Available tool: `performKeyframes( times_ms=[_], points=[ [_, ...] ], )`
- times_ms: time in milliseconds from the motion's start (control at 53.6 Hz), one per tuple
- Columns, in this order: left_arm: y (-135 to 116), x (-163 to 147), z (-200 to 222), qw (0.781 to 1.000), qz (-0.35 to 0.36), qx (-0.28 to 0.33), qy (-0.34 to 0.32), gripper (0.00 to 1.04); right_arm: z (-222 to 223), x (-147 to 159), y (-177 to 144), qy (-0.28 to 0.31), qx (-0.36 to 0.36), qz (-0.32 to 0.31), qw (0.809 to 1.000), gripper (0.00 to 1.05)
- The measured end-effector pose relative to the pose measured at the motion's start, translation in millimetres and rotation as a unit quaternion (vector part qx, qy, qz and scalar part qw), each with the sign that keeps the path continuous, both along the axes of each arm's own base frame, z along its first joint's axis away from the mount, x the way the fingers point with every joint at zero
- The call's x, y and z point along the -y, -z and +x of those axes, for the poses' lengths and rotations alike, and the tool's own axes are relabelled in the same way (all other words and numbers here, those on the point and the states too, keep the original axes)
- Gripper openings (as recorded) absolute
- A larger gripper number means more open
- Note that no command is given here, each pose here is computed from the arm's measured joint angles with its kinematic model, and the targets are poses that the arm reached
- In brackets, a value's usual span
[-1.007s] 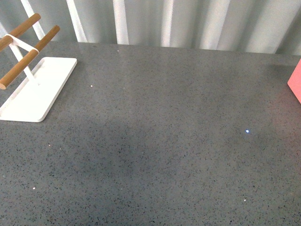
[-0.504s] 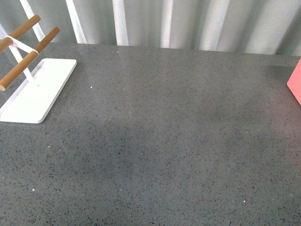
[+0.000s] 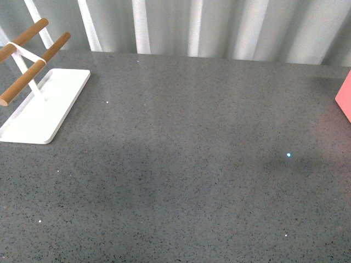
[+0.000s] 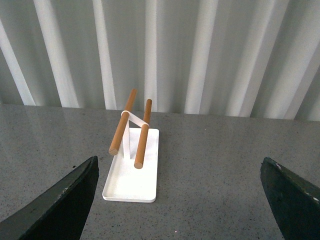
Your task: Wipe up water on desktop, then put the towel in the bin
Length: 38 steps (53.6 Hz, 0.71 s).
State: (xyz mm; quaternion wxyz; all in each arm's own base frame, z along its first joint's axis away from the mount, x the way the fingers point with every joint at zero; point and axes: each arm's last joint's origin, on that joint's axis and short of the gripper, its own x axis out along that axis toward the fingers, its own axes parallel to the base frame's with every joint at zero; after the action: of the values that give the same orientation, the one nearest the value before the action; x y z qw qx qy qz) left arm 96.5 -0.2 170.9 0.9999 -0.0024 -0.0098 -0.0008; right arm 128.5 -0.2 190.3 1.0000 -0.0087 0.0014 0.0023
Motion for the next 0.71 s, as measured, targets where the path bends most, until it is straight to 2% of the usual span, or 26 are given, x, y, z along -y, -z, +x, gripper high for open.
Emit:
performKeyframes(
  times_ms=[709],
  points=[
    [0, 0, 0, 1.000, 0.000, 0.000, 0.000, 0.98, -18, 0, 16, 0.002, 0.015, 0.001, 1.000, 0.03]
  ],
)
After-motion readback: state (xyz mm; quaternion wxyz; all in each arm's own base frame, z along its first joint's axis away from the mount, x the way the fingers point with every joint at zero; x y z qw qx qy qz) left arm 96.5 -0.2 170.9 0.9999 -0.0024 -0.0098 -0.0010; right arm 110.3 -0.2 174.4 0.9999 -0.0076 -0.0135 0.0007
